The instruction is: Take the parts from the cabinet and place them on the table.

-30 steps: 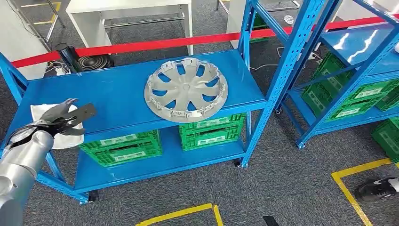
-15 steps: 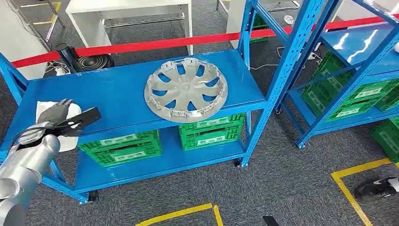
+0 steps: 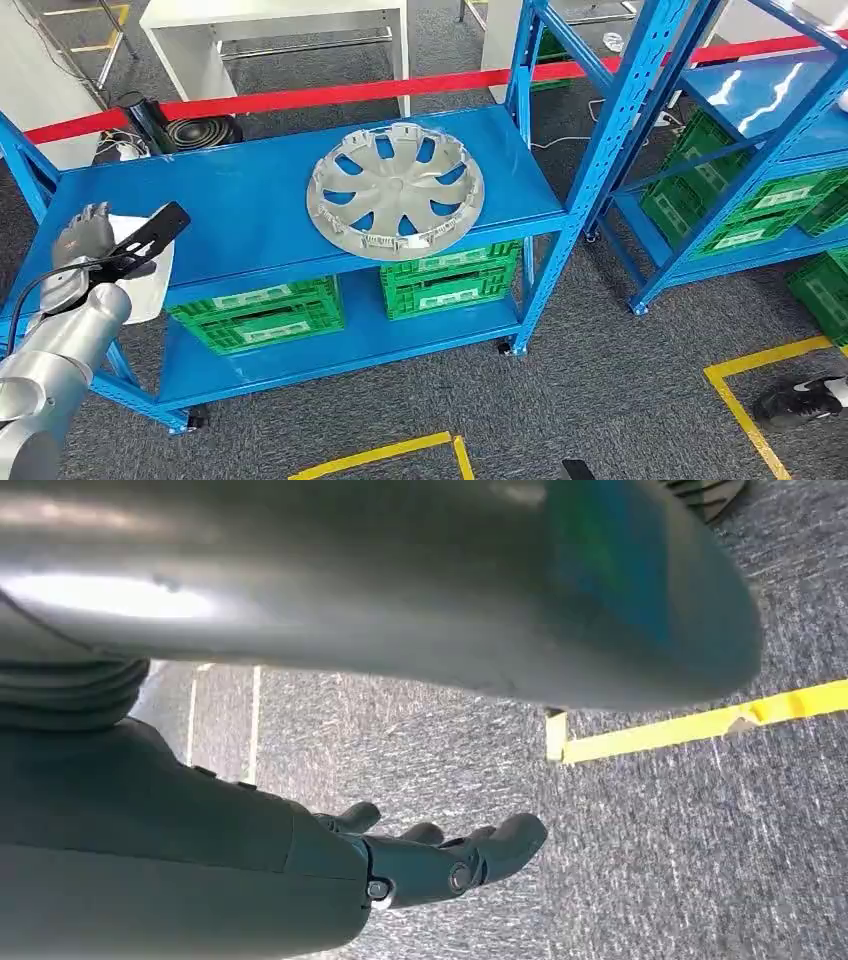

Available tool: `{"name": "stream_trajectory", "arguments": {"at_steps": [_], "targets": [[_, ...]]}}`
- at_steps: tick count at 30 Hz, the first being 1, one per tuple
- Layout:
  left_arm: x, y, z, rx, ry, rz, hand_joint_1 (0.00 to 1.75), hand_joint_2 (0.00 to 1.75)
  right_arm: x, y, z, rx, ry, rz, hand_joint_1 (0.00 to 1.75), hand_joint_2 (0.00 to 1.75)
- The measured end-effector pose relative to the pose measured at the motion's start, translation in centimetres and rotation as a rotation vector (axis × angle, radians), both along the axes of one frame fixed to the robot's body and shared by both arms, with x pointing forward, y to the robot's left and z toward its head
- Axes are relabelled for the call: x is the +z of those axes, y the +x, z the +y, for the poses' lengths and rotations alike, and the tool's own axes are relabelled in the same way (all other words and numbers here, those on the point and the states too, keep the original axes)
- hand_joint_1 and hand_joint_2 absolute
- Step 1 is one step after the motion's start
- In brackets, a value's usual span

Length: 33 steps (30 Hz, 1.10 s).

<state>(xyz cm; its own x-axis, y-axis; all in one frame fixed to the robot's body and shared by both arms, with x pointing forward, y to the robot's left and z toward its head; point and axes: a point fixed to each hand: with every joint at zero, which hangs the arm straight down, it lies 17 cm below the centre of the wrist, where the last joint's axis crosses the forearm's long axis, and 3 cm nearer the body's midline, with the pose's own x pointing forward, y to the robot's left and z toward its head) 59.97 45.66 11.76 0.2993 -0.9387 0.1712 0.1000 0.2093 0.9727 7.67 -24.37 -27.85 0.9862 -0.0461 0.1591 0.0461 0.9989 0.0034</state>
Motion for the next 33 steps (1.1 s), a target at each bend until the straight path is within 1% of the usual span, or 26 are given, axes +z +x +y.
{"name": "stream_trajectory", "arguments": {"at_steps": [8, 14, 17, 24, 33], "targets": [[-1.8, -1.0, 1.0, 0.079, -0.005, 0.11, 0.0, 1.75, 0.0, 0.0, 0.0, 0.003, -0.001, 0.002, 0.0, 0.0], [-2.3, -2.0, 2.8, 0.189, 0.023, 0.147, 0.0, 1.75, 0.0, -0.1, 0.0, 0.013, -0.002, 0.002, 0.0, 0.0], [-2.5, -2.4, 3.4, 0.224, 0.018, 0.156, 0.0, 1.75, 0.0, -0.1, 0.0, 0.016, -0.001, 0.002, 0.0, 0.0], [-2.5, -2.5, 3.7, 0.246, 0.006, 0.149, 0.0, 1.75, 0.0, -0.2, 0.0, 0.02, -0.002, 0.01, 0.0, 0.0], [-3.9, -3.1, 3.2, 0.252, -0.05, 0.207, 0.0, 1.75, 0.0, -0.2, 0.0, 0.02, 0.0, 0.01, 0.0, 0.0]]}}
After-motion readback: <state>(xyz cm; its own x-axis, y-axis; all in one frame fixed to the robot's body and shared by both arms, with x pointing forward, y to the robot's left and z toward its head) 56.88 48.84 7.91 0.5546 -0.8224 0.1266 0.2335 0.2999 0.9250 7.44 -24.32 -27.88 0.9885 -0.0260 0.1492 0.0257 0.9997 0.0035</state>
